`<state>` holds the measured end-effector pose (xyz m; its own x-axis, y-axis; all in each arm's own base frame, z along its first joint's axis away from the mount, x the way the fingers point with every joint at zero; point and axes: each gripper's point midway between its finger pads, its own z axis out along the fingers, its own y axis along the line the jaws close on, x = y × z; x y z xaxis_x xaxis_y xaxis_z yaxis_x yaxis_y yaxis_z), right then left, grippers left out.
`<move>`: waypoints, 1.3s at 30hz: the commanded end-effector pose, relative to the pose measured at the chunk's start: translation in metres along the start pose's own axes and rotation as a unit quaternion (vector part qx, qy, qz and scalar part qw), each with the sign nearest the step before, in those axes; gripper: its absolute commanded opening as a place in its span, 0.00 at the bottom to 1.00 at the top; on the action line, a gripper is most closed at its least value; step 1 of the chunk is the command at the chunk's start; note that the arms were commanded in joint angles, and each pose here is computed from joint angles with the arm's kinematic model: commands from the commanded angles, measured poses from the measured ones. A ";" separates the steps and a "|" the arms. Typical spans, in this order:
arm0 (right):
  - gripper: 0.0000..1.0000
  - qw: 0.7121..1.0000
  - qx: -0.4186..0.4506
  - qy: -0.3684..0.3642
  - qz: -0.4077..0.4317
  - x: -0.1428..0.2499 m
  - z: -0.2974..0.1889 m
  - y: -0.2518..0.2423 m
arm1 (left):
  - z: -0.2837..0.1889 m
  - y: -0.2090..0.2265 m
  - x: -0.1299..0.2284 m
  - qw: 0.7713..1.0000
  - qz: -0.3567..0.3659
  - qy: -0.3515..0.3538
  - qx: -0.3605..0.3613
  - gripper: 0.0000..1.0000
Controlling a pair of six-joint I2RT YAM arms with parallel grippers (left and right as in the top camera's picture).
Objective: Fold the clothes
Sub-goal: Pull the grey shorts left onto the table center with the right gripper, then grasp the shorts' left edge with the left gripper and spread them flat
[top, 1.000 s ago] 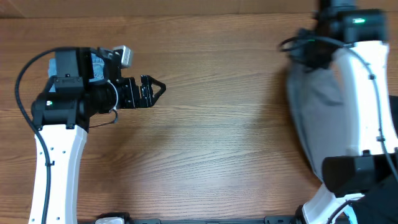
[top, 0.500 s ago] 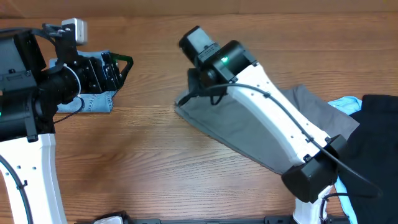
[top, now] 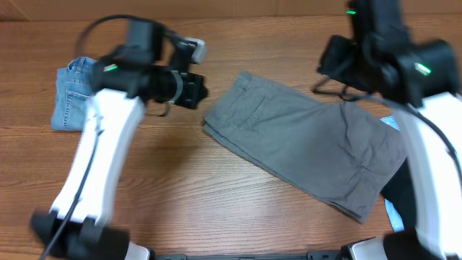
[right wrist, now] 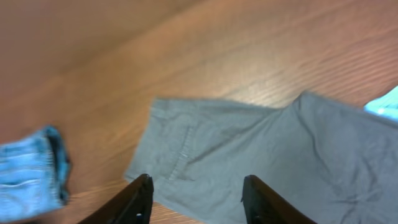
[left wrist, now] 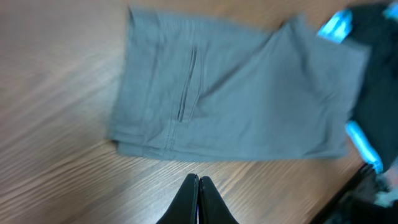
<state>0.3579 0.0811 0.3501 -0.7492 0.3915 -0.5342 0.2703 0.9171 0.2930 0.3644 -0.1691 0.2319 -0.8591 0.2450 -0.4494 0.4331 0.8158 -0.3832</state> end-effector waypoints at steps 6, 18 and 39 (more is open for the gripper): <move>0.55 0.998 -0.047 -0.049 0.011 0.010 -0.081 -0.015 | 0.167 0.043 0.046 0.986 -0.004 0.168 -0.011 0.04; 0.61 1.000 0.006 -0.010 0.008 0.027 -0.070 -0.034 | 0.219 0.158 0.143 0.913 -0.191 0.306 -0.189 0.04; 0.58 0.966 0.190 0.173 -0.023 0.084 0.130 -0.075 | -0.004 0.211 0.062 0.927 -0.266 0.085 -0.249 0.05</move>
<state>0.3562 0.0591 0.2152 -0.8860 0.3605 -0.2915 0.3786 0.9255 -0.0063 0.4024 0.0231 0.0902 -0.9613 -0.2684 -0.0623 -0.2627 0.9610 -0.0864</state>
